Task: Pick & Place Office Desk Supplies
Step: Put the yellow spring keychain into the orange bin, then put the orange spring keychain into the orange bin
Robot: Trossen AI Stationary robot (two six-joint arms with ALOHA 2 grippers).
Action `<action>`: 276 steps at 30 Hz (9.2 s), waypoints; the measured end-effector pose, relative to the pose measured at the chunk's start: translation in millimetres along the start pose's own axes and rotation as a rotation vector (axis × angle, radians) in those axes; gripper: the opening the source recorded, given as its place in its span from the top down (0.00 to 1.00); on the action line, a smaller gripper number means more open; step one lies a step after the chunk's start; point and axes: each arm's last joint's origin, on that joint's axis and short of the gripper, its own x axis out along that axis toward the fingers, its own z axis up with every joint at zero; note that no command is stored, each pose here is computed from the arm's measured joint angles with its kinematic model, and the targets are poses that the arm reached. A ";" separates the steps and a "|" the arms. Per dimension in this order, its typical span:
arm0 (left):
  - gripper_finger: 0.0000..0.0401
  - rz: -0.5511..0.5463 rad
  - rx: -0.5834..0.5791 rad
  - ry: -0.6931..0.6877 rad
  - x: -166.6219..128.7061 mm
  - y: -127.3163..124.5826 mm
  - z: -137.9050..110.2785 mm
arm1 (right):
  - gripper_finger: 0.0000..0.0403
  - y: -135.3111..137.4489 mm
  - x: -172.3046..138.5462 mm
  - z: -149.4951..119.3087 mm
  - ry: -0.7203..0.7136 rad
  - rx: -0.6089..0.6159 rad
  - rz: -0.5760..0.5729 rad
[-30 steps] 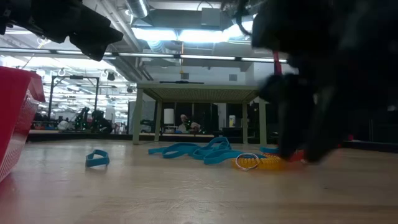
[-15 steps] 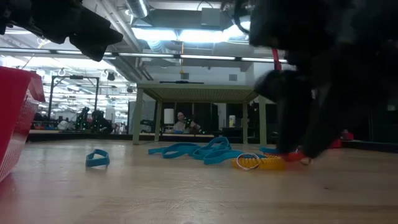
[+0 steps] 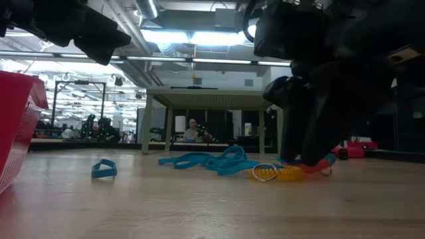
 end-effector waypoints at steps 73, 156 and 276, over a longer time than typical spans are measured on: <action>0.66 -0.015 -0.029 0.030 5.0 -1.4 -5.8 | 0.98 92.8 -137.7 -122.3 0.195 0.508 -0.387; 0.66 -0.219 0.065 0.237 212.1 -14.0 9.3 | 0.41 115.0 -153.2 -130.7 0.062 0.627 -0.288; 0.98 -0.386 0.139 0.222 276.3 -23.2 62.1 | 0.41 117.1 -158.1 -110.6 -0.599 0.337 -0.417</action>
